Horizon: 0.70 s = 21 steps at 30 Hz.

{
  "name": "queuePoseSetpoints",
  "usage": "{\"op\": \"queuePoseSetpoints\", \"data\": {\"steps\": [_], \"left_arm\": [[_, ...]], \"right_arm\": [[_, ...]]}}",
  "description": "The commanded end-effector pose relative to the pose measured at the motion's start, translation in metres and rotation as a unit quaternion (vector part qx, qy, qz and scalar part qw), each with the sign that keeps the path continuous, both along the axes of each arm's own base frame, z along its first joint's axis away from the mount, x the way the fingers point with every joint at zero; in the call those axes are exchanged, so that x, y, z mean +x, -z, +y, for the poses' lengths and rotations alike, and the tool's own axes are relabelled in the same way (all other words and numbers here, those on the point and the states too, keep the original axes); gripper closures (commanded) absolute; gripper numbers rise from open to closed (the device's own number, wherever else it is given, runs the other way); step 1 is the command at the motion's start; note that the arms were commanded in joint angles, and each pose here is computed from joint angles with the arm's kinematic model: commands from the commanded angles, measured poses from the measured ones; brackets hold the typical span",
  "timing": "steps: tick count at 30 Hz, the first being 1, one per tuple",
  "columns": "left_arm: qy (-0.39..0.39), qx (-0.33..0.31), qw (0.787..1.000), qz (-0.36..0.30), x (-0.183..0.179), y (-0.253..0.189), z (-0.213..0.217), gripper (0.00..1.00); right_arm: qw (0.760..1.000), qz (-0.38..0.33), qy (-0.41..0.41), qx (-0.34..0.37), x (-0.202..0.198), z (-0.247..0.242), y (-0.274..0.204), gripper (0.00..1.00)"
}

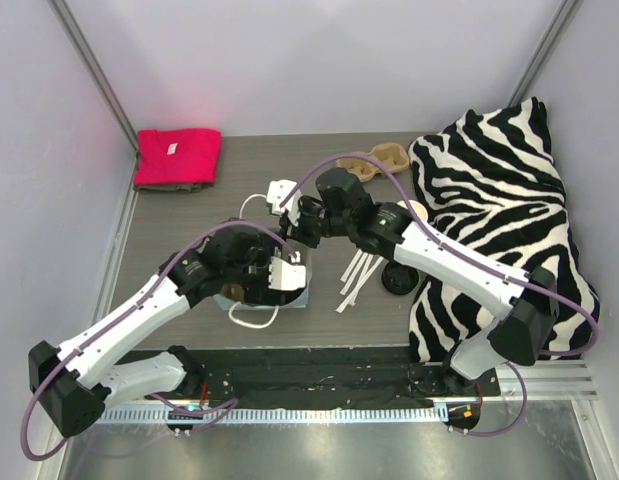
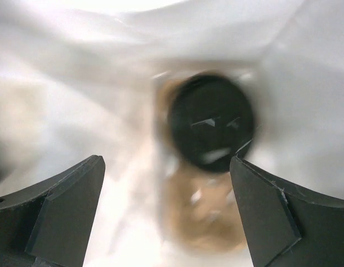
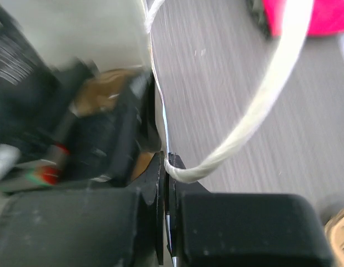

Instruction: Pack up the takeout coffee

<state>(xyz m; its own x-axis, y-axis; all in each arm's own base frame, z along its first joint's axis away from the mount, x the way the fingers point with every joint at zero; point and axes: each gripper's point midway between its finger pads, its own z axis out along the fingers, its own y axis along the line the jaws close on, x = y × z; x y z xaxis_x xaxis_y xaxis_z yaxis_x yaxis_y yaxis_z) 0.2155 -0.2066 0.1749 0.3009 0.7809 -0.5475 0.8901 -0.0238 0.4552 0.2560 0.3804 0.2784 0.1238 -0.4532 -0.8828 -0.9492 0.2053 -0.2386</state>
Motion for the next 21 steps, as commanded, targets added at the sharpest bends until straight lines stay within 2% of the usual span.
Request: {"op": "queuePoseSetpoints", "data": {"steps": [1,11,21], "left_arm": [[0.011,-0.045,0.999,-0.02,0.003,-0.018,-0.008,0.0],[0.007,-0.053,0.998,-0.021,0.002,-0.025,-0.003,0.0],[-0.065,-0.11,0.991,-0.03,0.029,-0.073,0.014,0.01]], "right_arm": [[0.999,0.014,0.016,-0.031,0.009,-0.004,0.008,0.99],[0.999,0.01,0.022,-0.036,0.013,-0.004,0.008,0.99],[0.999,-0.005,0.02,-0.048,0.021,-0.01,0.012,0.99]]}}
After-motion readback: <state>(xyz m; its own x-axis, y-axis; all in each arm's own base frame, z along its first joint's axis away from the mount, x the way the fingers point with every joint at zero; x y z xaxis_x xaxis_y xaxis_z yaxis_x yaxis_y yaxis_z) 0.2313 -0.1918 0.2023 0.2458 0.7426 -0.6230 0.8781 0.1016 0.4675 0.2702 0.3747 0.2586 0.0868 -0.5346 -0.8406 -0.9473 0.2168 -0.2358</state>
